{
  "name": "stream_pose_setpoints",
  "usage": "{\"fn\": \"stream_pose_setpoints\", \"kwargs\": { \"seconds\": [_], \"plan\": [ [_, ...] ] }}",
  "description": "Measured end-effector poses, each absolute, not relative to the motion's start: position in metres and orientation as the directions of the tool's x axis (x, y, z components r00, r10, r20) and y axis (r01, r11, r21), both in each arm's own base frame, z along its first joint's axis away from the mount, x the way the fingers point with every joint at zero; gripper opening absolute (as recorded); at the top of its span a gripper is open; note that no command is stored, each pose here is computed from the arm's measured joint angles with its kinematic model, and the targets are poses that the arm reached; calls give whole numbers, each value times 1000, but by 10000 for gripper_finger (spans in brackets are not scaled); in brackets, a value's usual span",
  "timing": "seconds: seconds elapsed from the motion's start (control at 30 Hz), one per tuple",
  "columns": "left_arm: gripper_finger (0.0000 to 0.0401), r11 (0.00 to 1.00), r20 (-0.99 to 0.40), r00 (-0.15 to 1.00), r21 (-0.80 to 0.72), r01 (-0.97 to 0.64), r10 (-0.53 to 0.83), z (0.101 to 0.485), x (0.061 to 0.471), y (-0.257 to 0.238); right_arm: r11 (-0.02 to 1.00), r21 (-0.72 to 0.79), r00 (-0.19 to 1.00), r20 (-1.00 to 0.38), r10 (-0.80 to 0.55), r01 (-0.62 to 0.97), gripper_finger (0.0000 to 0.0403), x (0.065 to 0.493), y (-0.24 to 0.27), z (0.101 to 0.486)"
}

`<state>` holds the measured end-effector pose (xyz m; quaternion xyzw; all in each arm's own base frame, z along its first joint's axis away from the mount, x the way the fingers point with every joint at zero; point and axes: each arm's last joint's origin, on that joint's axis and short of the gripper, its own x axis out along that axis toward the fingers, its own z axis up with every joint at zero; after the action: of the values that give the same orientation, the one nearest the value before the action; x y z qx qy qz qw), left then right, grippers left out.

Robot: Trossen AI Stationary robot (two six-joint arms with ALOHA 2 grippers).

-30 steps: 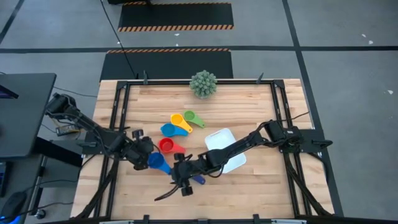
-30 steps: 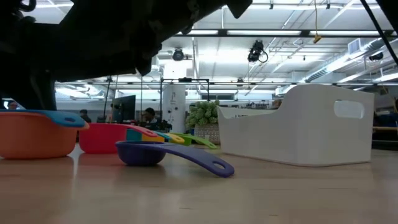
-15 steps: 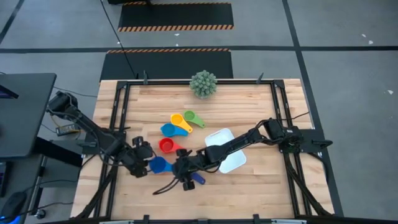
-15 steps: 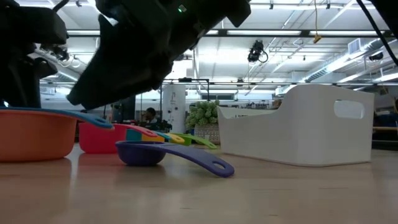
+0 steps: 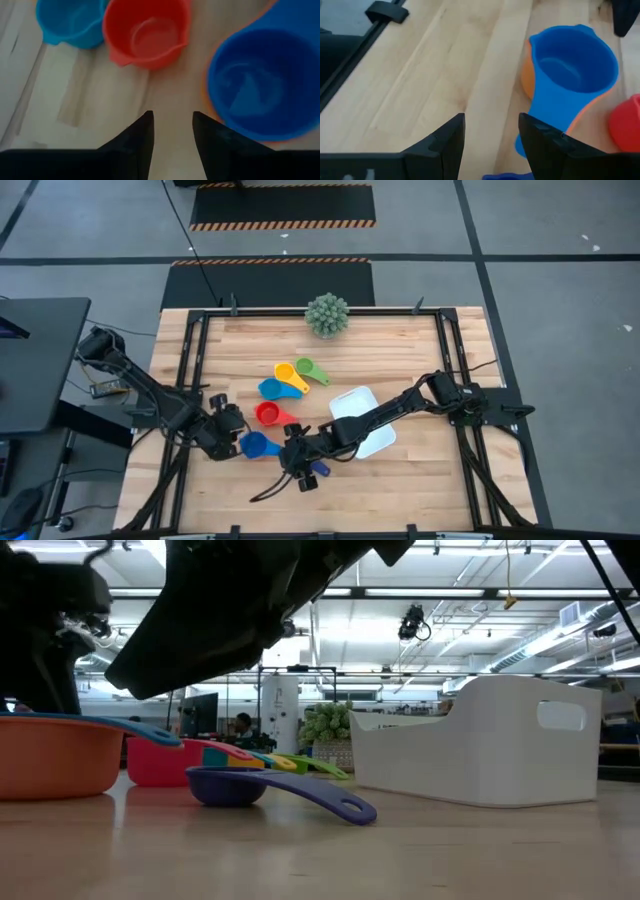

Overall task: Nest measuring cups in basket
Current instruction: Stack the blue measuring cup on top of the orange measuring cup, then stack the red measuring cup on top of the blue measuring cup

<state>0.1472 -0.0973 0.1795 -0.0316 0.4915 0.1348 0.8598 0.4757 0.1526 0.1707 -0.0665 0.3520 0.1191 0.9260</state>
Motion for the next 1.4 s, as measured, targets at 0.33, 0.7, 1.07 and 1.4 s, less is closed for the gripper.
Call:
{"fn": "stream_pose_setpoints", "kwargs": {
  "seconds": [0.33,0.7,1.07,1.4],
  "plan": [
    [142,966,-885,457,-30,-256,94,171,150,-104,970,-25,718,-677,162,-242,193,476,148,170],
    [142,981,-844,526,-2,-195,103,182,147,-117,979,-69,680,-728,83,-194,193,472,136,171],
    [142,986,-825,549,53,-155,131,185,147,-117,967,-167,676,-737,6,-191,203,471,122,179],
    [142,997,-784,621,-45,-65,5,191,164,-131,967,-217,604,-791,-96,-131,204,455,110,197]
  ]
}}
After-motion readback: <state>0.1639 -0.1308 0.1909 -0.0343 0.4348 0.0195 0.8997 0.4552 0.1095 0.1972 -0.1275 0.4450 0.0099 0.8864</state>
